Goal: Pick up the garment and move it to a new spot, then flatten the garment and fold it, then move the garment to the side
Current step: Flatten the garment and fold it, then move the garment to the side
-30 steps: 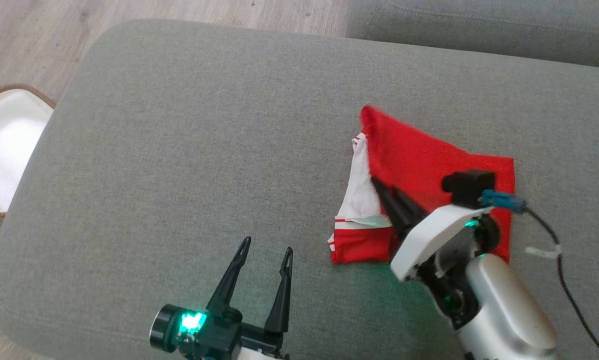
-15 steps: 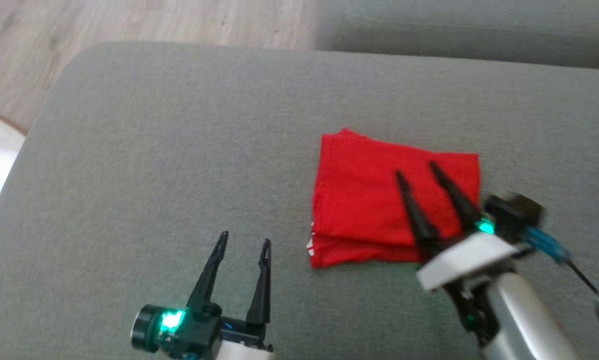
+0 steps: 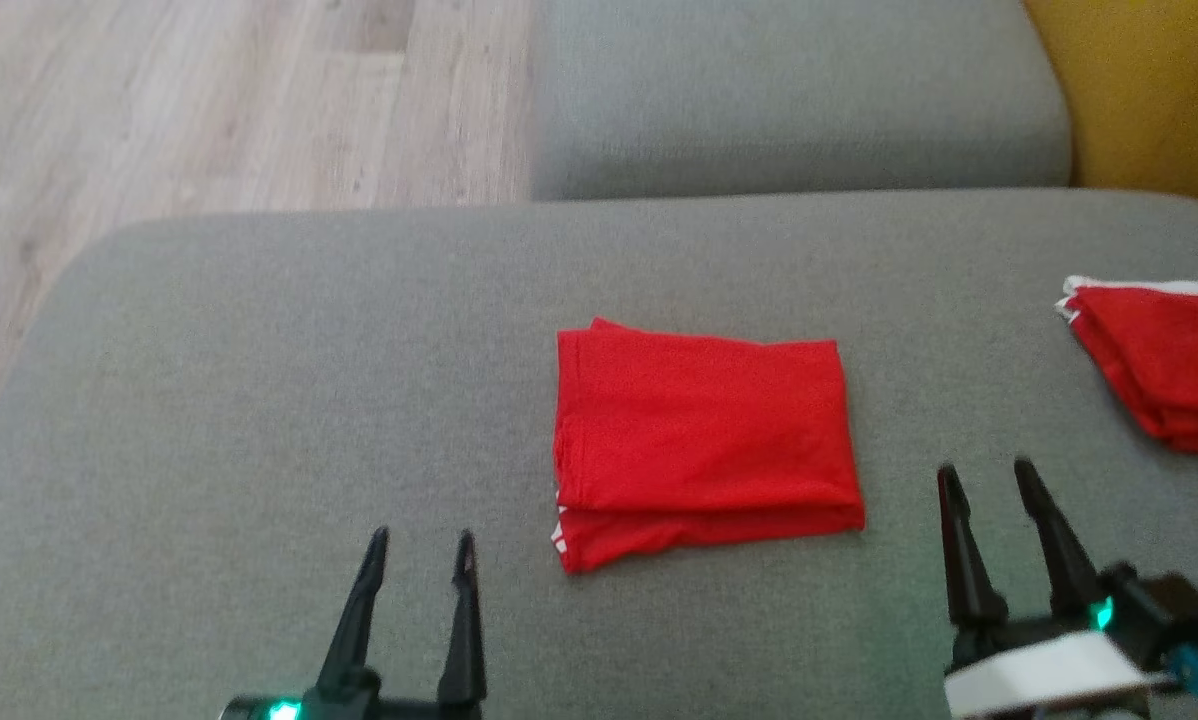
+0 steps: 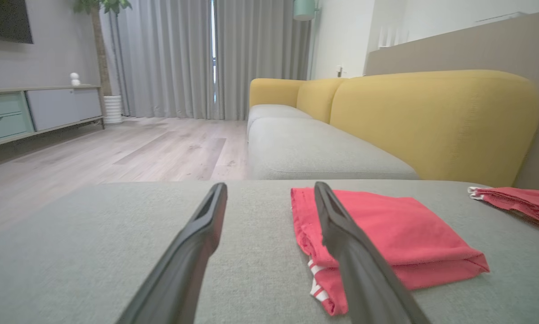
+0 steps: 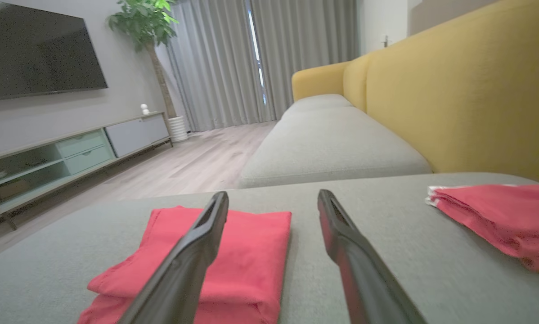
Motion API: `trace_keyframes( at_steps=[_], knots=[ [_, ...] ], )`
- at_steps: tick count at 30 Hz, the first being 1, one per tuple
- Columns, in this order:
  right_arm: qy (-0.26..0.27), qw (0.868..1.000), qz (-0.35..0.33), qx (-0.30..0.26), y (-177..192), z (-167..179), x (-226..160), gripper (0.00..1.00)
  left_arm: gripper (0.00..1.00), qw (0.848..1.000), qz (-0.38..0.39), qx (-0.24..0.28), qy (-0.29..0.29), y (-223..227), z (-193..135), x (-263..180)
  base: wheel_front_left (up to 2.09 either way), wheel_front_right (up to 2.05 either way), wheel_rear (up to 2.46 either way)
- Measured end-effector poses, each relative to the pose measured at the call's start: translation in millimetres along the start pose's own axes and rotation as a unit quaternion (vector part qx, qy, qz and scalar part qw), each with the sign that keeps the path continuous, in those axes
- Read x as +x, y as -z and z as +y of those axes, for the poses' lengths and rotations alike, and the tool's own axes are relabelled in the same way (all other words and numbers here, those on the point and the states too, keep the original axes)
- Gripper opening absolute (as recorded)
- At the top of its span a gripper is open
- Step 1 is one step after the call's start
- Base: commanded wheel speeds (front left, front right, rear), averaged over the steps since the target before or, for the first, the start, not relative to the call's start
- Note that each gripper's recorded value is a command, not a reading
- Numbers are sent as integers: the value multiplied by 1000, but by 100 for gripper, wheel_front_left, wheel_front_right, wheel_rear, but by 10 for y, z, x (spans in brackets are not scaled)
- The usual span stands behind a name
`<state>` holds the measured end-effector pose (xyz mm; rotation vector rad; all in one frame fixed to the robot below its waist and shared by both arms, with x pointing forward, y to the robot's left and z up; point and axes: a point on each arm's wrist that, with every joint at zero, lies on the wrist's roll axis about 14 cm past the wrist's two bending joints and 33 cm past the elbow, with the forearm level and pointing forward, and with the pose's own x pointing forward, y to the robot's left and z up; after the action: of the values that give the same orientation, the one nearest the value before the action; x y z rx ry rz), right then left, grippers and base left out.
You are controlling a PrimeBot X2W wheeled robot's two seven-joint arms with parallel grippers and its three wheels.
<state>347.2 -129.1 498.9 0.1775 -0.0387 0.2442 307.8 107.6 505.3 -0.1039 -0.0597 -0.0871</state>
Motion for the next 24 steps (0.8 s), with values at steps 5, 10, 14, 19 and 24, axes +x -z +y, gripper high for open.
trace_keyframes(
  at_steps=[5, 10, 14, 19, 24],
  knots=[
    [25, 1000, 16, 4, 114, -59, -298, 100, 100, 1000, 9, -3, -23, 61, 105, -213, 0, 0, 0],
    [31, 999, 17, 5, 142, -36, -420, 100, 100, 1000, 12, 16, -16, 106, 124, -350, 0, 0, 0],
    [32, 999, 16, 1, 143, -25, -466, 100, 100, 1000, 2, 24, -17, 61, 168, -365, 0, 0, 0],
    [37, 999, 25, 2, 205, -19, -548, 100, 100, 1000, 2, 22, -15, 62, 161, -379, 0, 0, 0],
    [42, 999, 30, 3, 244, -27, -601, 100, 100, 1000, 2, 23, -17, 66, 186, -374, 0, 0, 0]
  ],
)
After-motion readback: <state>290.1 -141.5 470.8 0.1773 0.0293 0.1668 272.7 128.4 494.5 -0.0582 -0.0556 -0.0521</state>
